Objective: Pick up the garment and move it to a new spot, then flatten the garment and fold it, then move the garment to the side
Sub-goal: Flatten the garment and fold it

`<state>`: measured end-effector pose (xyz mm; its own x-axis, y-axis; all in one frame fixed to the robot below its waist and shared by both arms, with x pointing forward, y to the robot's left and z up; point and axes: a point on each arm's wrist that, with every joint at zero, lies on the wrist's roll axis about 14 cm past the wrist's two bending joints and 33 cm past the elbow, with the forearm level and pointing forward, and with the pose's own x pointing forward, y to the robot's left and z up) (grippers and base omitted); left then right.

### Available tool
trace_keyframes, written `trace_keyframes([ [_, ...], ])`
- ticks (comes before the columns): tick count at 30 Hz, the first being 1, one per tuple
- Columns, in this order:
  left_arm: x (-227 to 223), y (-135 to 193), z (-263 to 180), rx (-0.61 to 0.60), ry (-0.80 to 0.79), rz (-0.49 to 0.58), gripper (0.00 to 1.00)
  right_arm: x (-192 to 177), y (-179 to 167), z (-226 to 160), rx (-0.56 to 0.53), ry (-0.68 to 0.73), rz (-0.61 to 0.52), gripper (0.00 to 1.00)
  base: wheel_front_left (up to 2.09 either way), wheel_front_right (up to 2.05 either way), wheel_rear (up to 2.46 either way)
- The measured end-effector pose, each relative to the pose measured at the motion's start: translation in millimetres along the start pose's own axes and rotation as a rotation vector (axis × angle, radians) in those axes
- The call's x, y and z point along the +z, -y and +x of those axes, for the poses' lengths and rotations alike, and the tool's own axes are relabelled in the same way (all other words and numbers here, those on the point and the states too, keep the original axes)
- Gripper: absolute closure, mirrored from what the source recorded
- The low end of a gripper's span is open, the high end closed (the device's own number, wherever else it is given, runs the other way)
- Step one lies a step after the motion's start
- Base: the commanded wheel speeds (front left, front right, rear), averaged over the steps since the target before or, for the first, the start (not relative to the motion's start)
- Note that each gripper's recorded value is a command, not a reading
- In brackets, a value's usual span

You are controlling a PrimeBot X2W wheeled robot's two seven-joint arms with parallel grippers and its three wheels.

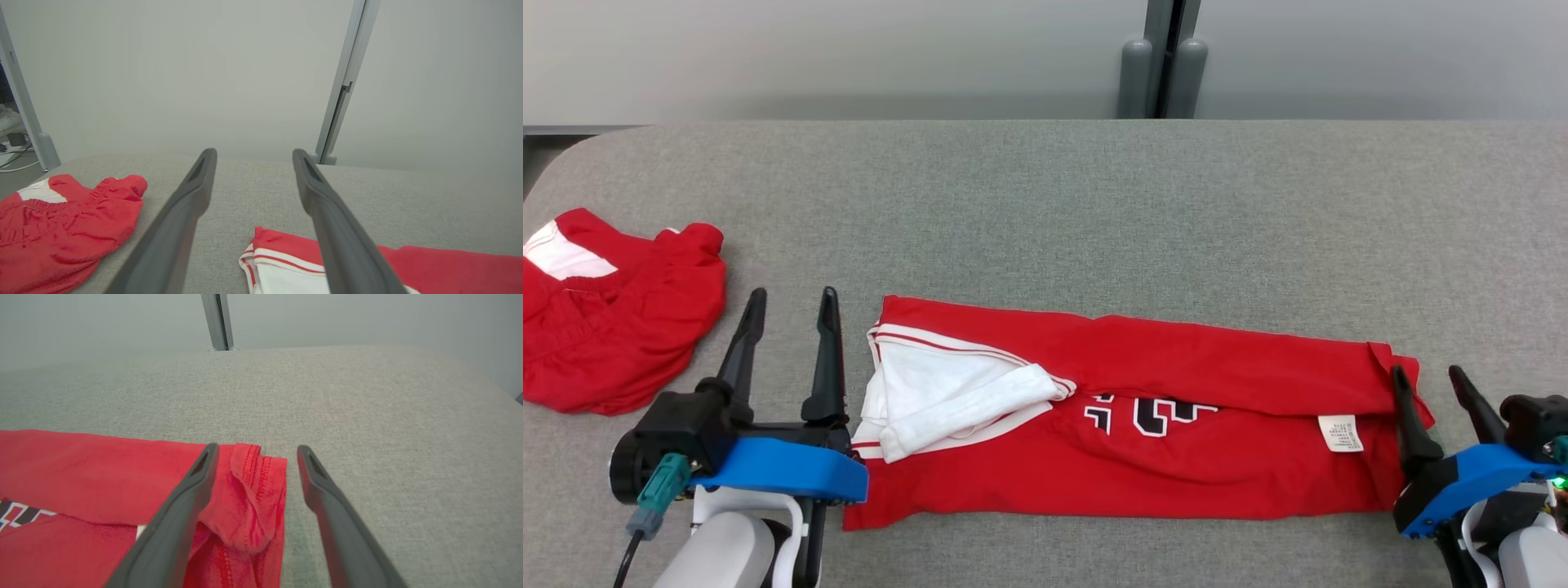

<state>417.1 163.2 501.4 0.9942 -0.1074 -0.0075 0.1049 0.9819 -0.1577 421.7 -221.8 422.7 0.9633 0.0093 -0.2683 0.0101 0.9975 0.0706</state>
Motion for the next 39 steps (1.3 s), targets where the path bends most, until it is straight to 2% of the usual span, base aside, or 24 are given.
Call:
trace_keyframes([
  [7, 0.0, -18.1, -4.3, 0.079, 0.036, 0.011, 0.0, -35.8, 2.2, -2.5, -0.022, -0.121, 0.021, 0.0, 0.0, 0.0, 0.0],
  [15, -6.9, -29.7, -8.3, 0.113, 0.036, 0.042, 0.0, -64.3, -5.0, -8.4, -0.024, -0.205, 0.069, 0.0, 0.0, 0.0, 0.0],
  [16, -6.5, -30.5, -7.9, 0.117, 0.04, 0.043, 0.0, -66.4, -6.8, -8.9, -0.023, -0.21, 0.082, 0.08, 0.0, 0.0, 0.0],
  [17, -6.3, -31.7, -7.5, 0.122, 0.043, 0.042, 0.0, -67.4, -9.5, -8.9, -0.018, -0.212, 0.092, 0.39, 0.0, 0.0, 0.0],
  [18, -6.7, -32.3, -7.4, 0.123, 0.043, 0.046, 0.0, -68.1, -12.4, -8.9, -0.011, -0.214, 0.098, 0.9, 0.0, 0.0, 0.0],
  [19, -6.6, -33.5, -7.3, 0.129, 0.044, 0.05, 0.0, -68.7, -14.9, -9.2, -0.006, -0.215, 0.104, 1.0, 0.0, 0.0, 0.0],
  [22, -10.4, -35.8, -9.5, 0.136, 0.039, 0.052, 0.0, -66.5, -20.2, -10.2, 0.002, -0.202, 0.137, 1.0, 0.0, 0.0, 0.0],
  [25, -11.7, -34.5, -9.2, 0.133, 0.039, 0.053, 0.0, -60.1, -11.3, -9.9, -0.015, -0.18, 0.139, 1.0, 0.0, 0.0, 0.0],
  [29, -11.2, -34.7, -9.1, 0.135, 0.044, 0.058, 0.0, -43.2, 25.2, -9.7, -0.082, -0.138, 0.108, 1.0, 0.0, 0.0, 0.0],
  [30, -10.6, -34.0, -9.1, 0.132, 0.047, 0.06, 0.0, -30.3, 46.2, -9.0, -0.119, -0.112, 0.085, 1.0, 0.0, 0.0, 0.0],
  [31, -10.6, -34.0, -9.1, 0.132, 0.047, 0.06, 0.0, -30.3, 46.2, -9.0, -0.119, -0.112, 0.085, 1.0, 0.0, 0.0, 0.0],
  [36, -9.9, -33.4, -9.5, 0.13, 0.052, 0.062, 0.0, -0.3, 91.4, -12.0, -0.201, -0.058, 0.02, 1.0, 0.0, 0.0, 0.0],
  [39, -10.0, -32.3, -9.3, 0.125, 0.053, 0.062, 0.0, 16.8, 102.4, -11.3, -0.217, -0.027, -0.005, 1.0, 0.0, 0.0, 0.0],
])
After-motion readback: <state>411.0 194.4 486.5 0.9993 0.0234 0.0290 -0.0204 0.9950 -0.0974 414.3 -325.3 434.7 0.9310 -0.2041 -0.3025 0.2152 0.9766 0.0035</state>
